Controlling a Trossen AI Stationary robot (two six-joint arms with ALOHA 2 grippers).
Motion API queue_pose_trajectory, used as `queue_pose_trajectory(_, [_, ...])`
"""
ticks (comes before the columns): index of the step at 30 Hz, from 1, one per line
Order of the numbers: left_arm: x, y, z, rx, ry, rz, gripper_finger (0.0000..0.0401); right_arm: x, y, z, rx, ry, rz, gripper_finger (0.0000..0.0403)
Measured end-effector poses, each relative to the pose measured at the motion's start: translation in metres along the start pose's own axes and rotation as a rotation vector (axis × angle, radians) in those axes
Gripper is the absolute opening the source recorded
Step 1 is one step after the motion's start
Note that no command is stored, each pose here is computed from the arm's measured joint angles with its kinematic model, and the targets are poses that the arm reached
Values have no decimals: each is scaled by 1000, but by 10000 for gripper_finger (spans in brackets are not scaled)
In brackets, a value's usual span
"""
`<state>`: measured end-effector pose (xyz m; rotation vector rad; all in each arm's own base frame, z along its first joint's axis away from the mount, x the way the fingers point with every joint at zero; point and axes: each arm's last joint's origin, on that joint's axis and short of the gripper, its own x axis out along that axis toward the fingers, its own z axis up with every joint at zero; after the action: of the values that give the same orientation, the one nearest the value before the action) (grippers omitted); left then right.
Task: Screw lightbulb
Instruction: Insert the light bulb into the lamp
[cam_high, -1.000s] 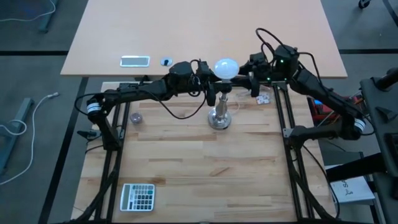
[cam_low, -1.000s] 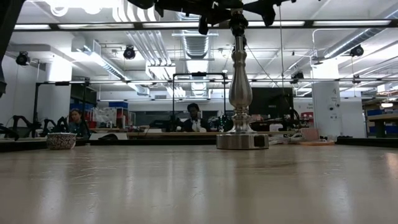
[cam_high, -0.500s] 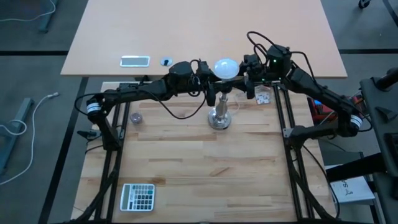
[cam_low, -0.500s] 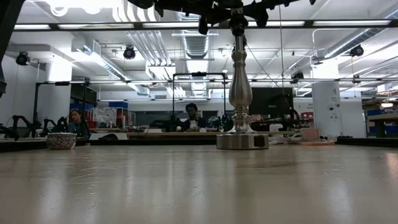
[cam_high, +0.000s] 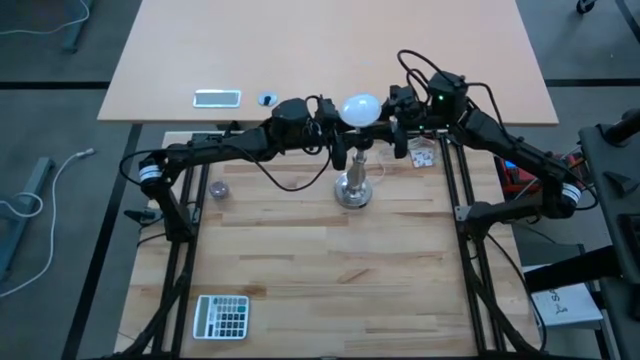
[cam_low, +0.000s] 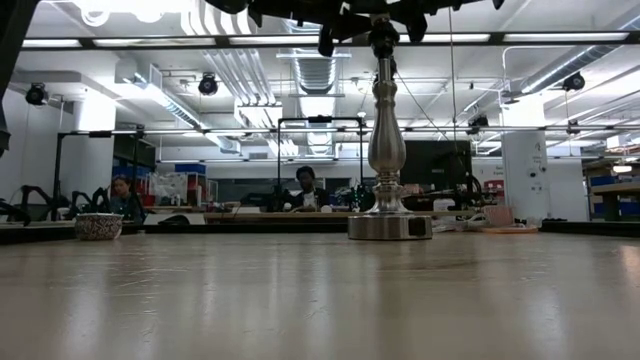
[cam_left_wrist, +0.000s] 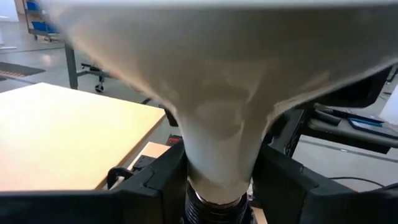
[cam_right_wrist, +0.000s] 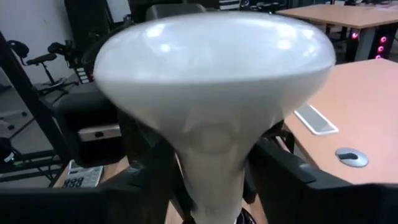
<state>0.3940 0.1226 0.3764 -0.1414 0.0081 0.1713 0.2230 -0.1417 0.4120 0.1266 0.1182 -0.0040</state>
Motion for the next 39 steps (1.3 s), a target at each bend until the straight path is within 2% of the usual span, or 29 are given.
queue_pose_trajectory(1, [0,0,0,-5,1,0,160,0,0,-1,0,4,-1,152])
queue_pose_trajectory(8, [0,0,0,-7,-2,-1,170,0,0,-1,-1,8,-2,146])
queue_pose_trajectory(13, [-2,-1,4,-2,-13,-3,156,-3,2,1,-8,-2,-1,142])
queue_pose_trajectory(19, [-4,-4,20,39,-32,-5,143,-12,9,7,-27,-27,-8,126])
queue_pose_trajectory(22, [-5,-4,22,59,20,3,143,-13,9,4,-16,4,-27,121])
queue_pose_trajectory(27, [-10,-5,27,85,124,14,139,-13,9,-1,14,40,-28,89])
queue_pose_trajectory(34, [-10,-5,35,108,59,10,138,-23,16,6,-19,6,-50,41])
queue_pose_trajectory(39, [-10,-3,33,99,70,14,138,-31,20,10,-37,-17,-92,16])
